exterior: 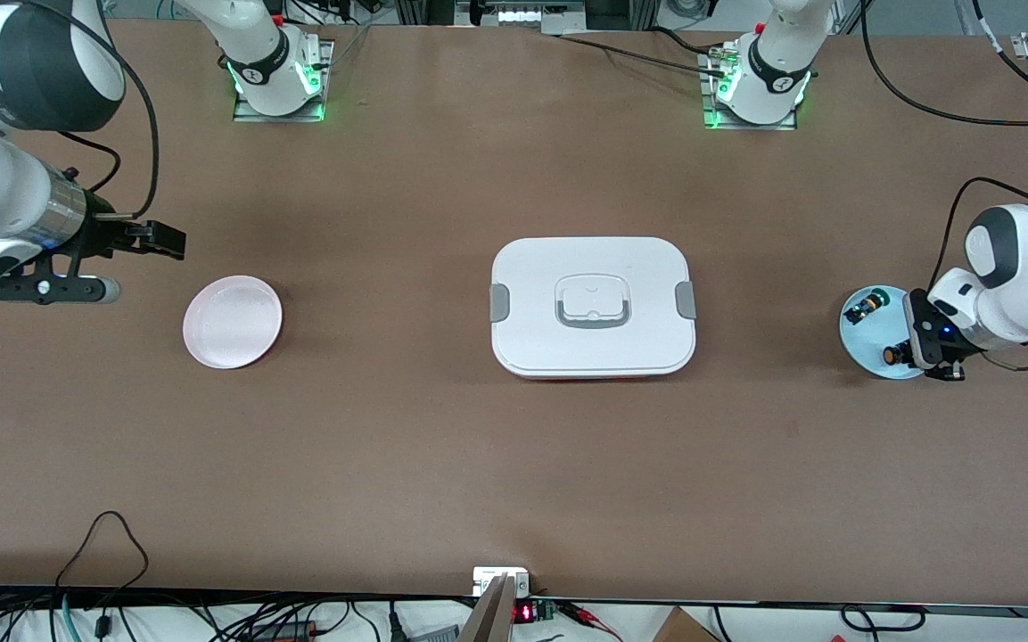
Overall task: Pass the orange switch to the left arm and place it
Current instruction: 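Lower the switch onto the light-blue plate and open the left gripper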
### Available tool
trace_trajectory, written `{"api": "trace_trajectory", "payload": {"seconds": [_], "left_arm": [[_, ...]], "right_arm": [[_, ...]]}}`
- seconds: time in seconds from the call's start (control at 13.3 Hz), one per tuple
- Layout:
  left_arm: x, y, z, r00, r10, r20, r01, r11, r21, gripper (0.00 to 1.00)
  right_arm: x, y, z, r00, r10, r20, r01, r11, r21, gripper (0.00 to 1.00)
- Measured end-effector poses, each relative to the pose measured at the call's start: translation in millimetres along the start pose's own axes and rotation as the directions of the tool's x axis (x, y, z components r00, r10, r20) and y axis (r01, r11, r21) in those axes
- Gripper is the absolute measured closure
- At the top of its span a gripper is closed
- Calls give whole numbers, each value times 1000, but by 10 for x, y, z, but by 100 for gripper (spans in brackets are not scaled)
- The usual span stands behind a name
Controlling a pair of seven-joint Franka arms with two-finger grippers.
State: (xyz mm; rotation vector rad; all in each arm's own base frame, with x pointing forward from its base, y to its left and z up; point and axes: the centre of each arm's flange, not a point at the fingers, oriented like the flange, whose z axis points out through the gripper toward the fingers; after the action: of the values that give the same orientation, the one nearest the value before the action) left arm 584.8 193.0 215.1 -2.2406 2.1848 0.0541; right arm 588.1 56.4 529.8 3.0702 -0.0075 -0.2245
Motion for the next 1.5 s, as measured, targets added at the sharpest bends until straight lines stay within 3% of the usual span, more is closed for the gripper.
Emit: {"api": "trace_trajectory", "payload": {"seconds": [0.15, 0.38, 0.6, 0.82, 1.12, 1.27, 1.5], "left_arm": [[-54, 57, 76, 1000, 11, -7, -11, 1000, 3, 59], [-69, 76, 170, 1000, 17, -17, -16, 1000, 8, 59], [-73, 80, 186, 1000, 16, -19, -16, 1000, 8, 35], [-38, 34, 111, 1000, 24, -21, -23, 999, 22, 3], [181, -117, -485, 999, 15, -34, -15, 1000, 16, 0], [202, -128, -853, 995, -68, -70, 65, 997, -37, 0], [412, -225, -1384, 970, -232, -67, 220, 964, -151, 0]], "right_arm": [[-7, 39, -219, 1000, 7, -30, -7, 1000, 4, 0], [-20, 135, -289, 1000, 6, -28, -5, 1000, 5, 0], [-58, 234, -256, 1000, -4, 11, 4, 1000, 5, 0], [-147, 267, -338, 1000, -1, 9, 1, 1000, 13, 0], [-281, 252, -349, 1000, -10, -5, 10, 999, 33, 0], [-295, 240, -327, 1000, -13, -12, 13, 999, 33, 0], [-289, 228, -314, 1000, -15, -19, 16, 999, 34, 0]]}}
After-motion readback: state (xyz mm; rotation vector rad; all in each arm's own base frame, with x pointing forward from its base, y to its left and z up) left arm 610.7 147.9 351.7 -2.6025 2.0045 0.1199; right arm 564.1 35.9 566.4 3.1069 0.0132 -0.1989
